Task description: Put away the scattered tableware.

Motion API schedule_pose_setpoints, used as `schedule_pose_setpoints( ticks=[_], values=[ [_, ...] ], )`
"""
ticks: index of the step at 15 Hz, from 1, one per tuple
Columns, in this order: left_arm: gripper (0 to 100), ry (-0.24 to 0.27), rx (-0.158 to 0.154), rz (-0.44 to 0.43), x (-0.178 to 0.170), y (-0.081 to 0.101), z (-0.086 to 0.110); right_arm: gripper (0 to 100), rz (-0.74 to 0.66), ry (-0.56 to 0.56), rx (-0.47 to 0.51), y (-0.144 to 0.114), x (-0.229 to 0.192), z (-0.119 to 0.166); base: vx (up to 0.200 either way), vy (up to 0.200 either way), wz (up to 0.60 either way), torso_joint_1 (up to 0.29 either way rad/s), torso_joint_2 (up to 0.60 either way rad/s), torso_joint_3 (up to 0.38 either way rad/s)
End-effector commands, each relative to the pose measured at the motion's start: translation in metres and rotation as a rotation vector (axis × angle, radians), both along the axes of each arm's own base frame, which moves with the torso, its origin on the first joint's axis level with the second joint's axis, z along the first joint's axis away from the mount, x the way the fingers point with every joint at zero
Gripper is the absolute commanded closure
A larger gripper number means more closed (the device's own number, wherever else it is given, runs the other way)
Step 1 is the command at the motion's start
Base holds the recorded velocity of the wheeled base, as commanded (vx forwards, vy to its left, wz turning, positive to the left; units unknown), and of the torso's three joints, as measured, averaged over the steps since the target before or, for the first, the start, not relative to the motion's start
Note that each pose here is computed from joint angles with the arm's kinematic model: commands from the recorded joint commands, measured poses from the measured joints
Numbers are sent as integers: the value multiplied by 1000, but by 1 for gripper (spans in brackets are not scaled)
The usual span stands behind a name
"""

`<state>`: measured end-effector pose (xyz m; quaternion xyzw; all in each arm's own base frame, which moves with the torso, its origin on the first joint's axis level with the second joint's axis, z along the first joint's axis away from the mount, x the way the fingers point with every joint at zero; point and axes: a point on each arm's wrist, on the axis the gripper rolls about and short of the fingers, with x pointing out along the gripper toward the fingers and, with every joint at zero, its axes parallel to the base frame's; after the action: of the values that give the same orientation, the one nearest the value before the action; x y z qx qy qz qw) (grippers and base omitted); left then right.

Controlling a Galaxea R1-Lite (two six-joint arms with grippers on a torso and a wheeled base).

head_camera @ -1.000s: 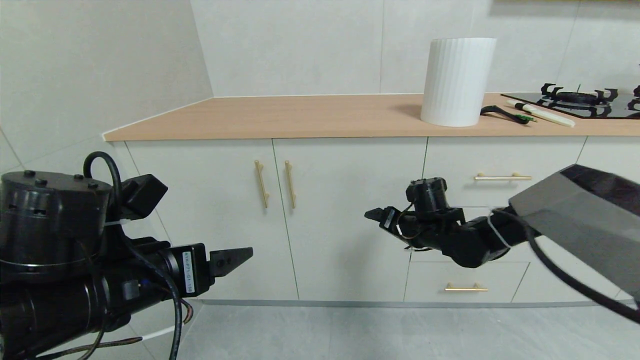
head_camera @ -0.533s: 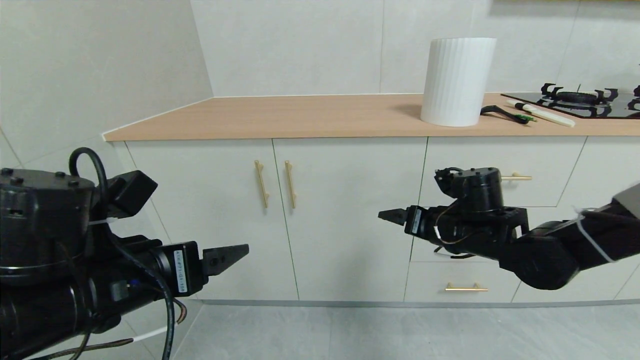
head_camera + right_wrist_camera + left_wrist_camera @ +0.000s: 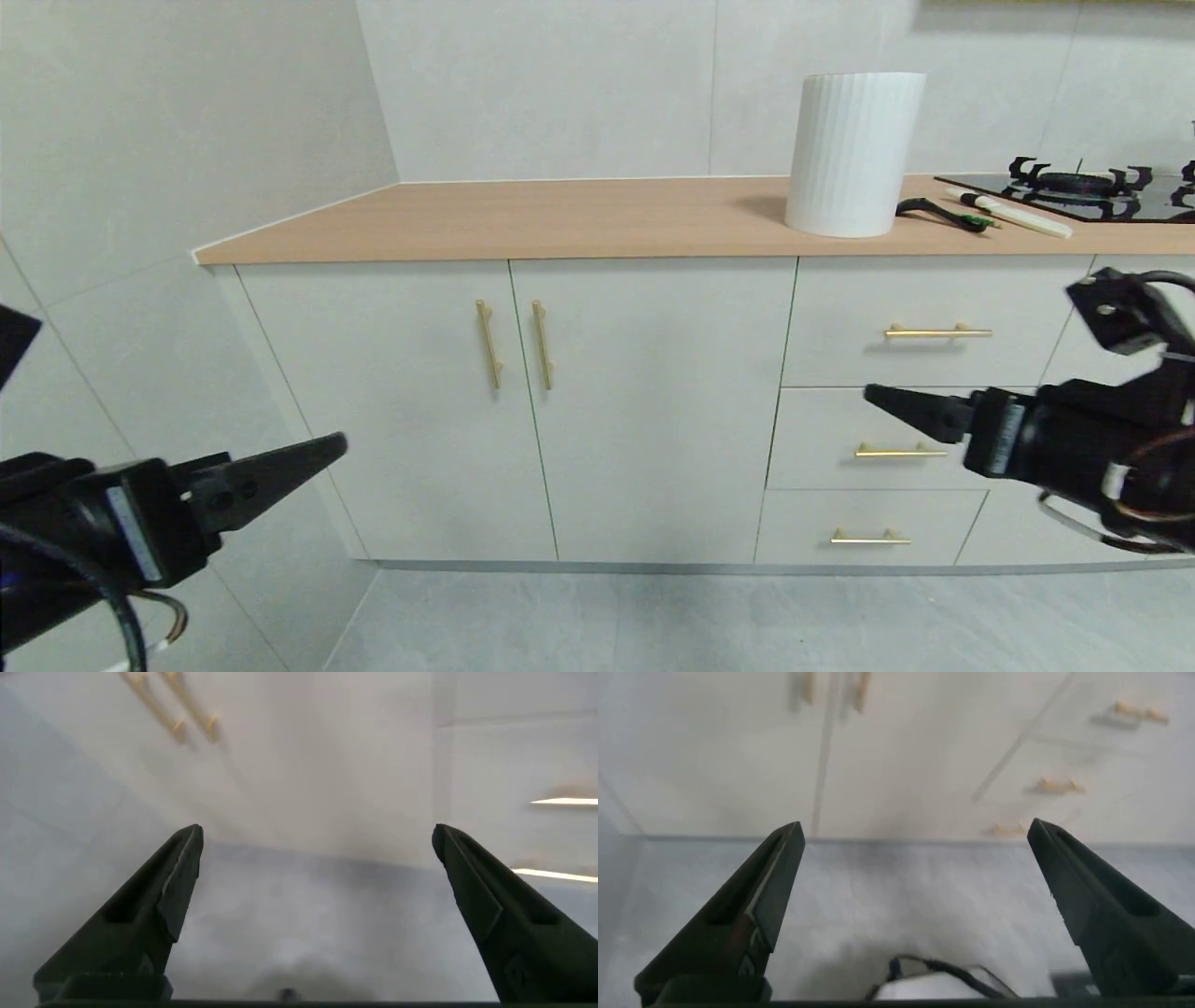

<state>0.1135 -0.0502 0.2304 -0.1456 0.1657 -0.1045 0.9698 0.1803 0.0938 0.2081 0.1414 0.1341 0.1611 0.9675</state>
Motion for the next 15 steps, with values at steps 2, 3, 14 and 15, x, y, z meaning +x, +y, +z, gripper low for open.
schedule_pose_setpoints(
  ticks=[2,3,14,15],
  values=[
    [0,-159,30,36,-57,31,-12,0,-143,-180,-36,-58,-100,10,0,0,0,0,0,0],
    [0,-205,46,56,-70,38,-17,0,-162,-185,-40,-69,-119,6,0,0,0,0,0,0],
    [0,-410,204,355,-168,66,-63,0,-585,-376,-267,-101,-238,-49,0,0,0,0,0,0],
    [0,-402,214,408,-168,67,-64,0,-606,-392,-265,-100,-241,-51,0,0,0,0,0,0]
  ],
)
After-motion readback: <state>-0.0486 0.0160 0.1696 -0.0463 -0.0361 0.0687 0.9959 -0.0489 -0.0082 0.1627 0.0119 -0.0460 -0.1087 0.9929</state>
